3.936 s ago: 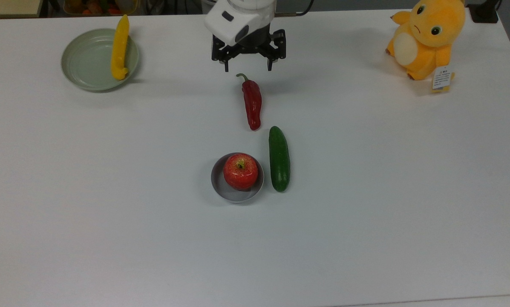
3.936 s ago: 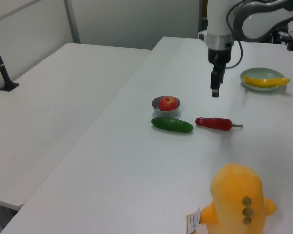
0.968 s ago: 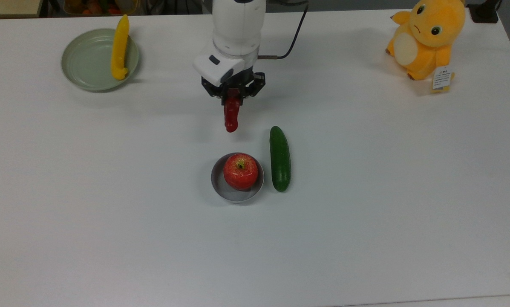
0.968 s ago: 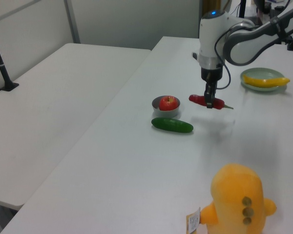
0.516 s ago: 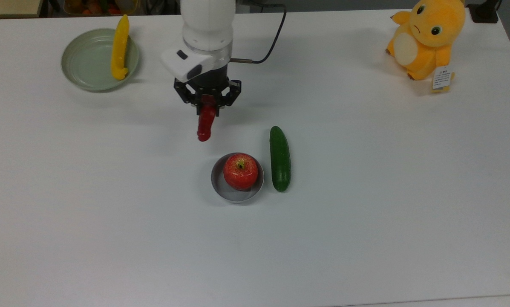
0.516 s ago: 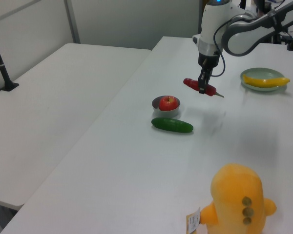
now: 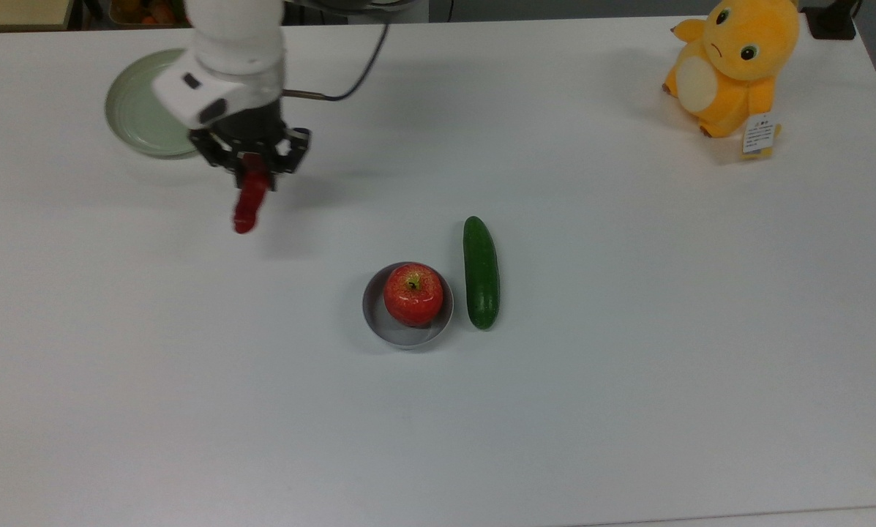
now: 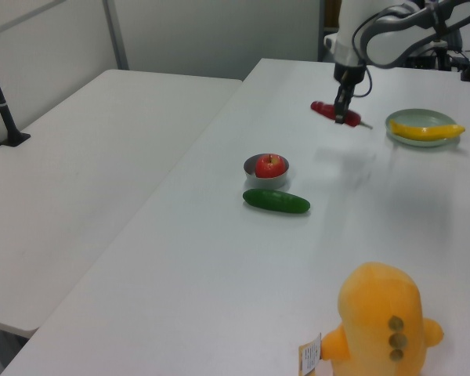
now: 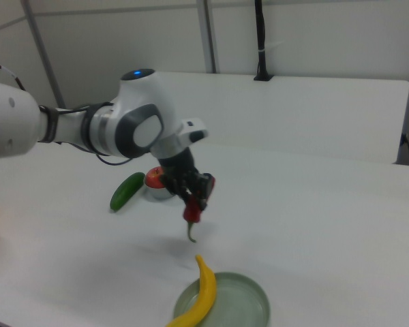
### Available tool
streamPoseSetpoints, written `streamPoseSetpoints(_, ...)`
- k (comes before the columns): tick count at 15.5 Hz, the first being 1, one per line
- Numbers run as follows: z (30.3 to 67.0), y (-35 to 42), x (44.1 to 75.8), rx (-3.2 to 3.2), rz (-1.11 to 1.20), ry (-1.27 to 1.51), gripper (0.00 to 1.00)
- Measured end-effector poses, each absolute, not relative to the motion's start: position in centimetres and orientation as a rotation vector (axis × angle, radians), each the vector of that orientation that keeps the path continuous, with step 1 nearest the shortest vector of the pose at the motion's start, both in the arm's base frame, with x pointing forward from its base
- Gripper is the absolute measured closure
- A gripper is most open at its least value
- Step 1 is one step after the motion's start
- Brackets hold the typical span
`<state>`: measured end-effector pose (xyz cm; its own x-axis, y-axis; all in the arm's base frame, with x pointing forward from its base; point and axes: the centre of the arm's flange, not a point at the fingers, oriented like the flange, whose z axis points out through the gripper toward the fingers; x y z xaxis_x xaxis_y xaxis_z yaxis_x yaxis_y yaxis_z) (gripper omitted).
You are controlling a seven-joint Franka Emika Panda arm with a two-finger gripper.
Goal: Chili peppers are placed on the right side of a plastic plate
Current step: 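Carry the chili pepper toward the pale green plate beside the banana, then lower the chili pepper beside the plate and open the gripper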
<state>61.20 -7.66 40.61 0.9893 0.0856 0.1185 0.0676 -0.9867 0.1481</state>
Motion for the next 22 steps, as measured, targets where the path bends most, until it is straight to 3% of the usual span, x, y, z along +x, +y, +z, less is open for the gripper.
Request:
streamPoseSetpoints(11,42.4,-26.7,53.3,2.954,-0.098,0.387,0.6)
streamPoseSetpoints(22,38.3,-34.0,49.3,2.978,-0.238,0.431,0.6)
